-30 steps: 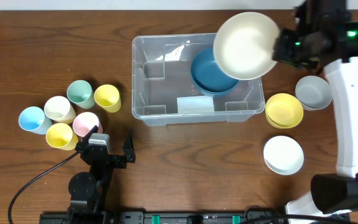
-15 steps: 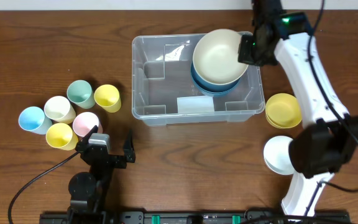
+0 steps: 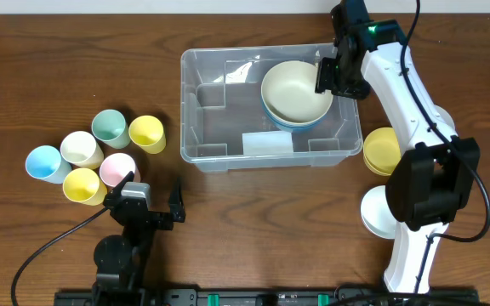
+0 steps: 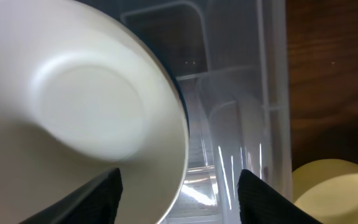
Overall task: Pack container
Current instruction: 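Release the beige bowl and withdraw the right gripper to the right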
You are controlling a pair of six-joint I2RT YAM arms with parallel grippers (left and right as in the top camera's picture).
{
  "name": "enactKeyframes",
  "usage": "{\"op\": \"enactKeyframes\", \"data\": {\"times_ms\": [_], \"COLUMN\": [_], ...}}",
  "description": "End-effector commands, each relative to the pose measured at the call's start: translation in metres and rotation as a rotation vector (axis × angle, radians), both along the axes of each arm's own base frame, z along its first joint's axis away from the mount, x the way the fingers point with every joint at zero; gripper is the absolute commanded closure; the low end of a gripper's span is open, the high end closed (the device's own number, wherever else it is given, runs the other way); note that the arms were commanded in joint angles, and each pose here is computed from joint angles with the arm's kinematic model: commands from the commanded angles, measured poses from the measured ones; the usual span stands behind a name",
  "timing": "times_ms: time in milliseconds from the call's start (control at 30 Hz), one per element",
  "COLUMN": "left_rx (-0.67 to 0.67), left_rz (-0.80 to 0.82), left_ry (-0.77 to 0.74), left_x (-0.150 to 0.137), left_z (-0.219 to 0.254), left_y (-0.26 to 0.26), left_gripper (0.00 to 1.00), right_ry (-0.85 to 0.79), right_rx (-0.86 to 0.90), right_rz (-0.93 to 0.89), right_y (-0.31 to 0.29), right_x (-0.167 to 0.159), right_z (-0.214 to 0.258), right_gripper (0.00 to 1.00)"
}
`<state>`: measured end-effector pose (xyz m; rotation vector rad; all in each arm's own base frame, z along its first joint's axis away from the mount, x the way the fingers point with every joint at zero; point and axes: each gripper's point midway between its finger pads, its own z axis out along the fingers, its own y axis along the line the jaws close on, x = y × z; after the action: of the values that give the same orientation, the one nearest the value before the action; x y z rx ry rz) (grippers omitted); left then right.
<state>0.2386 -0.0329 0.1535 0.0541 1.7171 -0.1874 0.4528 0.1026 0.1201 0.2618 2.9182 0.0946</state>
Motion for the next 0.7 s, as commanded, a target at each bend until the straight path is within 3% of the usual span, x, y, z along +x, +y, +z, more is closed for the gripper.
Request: {"op": "enactKeyframes", "data": {"times_ms": [0, 233, 500, 667], "left_rx": [0.021, 0.021, 0.021, 0.021], "left_rz": [0.006, 0.006, 0.006, 0.006], "left_ry": [0.031, 0.031, 0.031, 0.031], "left_x": [0.001, 0.001, 0.001, 0.001], "left_z": [-0.016, -0.016, -0.016, -0.016], "left_y": [0.002, 0.002, 0.002, 0.002], "left_gripper": [0.02, 0.02, 0.02, 0.02], "right_ry": [-0.060, -0.031, -0.124, -0.191], "right_rx": [0.004, -0.003, 0.023, 0.024], "right_rz": [0.018, 0.021, 0.043, -0.046], "right_y": [0.003, 0.000, -0.006, -0.045], "right_x": [0.000, -0.010, -0.032, -0.053], "right_z": [0.027, 0.031, 0.098, 0.142], "right_gripper": [0.38, 0.52, 0.50, 0.46]}}
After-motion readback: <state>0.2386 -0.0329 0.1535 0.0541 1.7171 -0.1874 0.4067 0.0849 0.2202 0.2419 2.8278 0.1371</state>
